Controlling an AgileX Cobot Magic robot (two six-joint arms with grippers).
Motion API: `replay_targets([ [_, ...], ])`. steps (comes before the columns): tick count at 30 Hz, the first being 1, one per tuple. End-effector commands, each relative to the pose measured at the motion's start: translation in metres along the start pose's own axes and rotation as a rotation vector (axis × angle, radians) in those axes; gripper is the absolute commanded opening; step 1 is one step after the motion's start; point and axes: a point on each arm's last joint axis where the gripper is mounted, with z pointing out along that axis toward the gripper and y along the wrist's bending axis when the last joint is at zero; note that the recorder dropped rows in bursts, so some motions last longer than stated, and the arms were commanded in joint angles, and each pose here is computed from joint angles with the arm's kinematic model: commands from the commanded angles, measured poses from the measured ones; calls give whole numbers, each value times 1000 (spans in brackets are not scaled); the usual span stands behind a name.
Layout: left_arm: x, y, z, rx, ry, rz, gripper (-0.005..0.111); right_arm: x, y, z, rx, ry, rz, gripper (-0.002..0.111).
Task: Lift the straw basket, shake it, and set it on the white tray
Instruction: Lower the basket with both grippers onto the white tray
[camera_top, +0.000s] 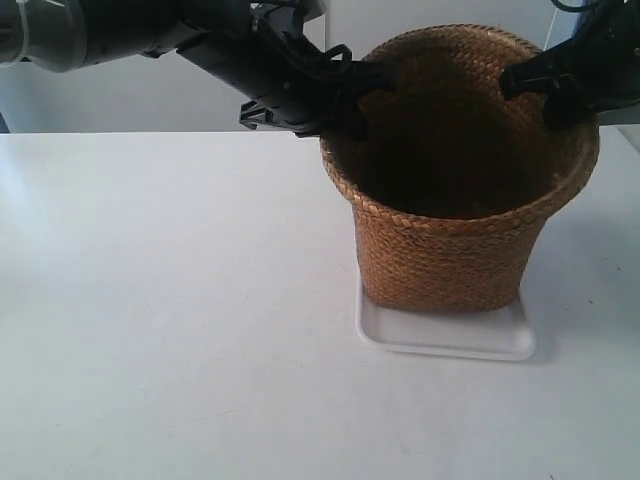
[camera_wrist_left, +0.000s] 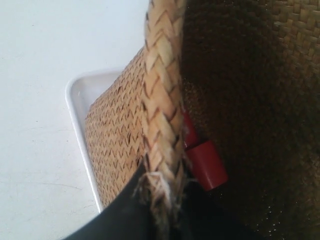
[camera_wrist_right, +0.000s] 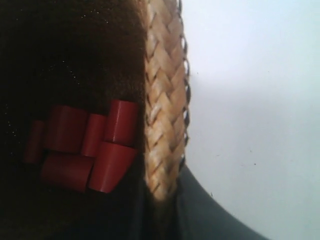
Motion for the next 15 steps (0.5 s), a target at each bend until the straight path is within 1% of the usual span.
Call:
replay_targets([
  [1, -3, -14, -5, 55, -26, -1, 0, 1, 0, 5, 1, 17, -8, 0],
  [3, -3, -14, -5, 55, -26, 5, 1, 0, 0, 5, 1, 7, -10, 1],
  [5, -4, -14, -5, 55, -28, 7, 6, -1, 0, 5, 1, 3, -10, 6],
  [7, -4, -14, -5, 54, -29, 29, 15, -1, 0, 5, 3, 1, -11, 13],
  [8, -4, -14, -5, 54, -29, 32, 25, -1, -1, 5, 9, 1, -9, 21],
  [9, -3, -14, -5, 55, -27, 32, 30, -1, -1, 5, 13, 4, -12, 24],
  [12, -4, -14, -5, 54, -29, 36, 40, 0, -2, 5, 21, 11, -15, 33],
  [15, -4, -14, -5, 55, -34, 36, 46, 0, -3, 5, 27, 11, -20, 40],
])
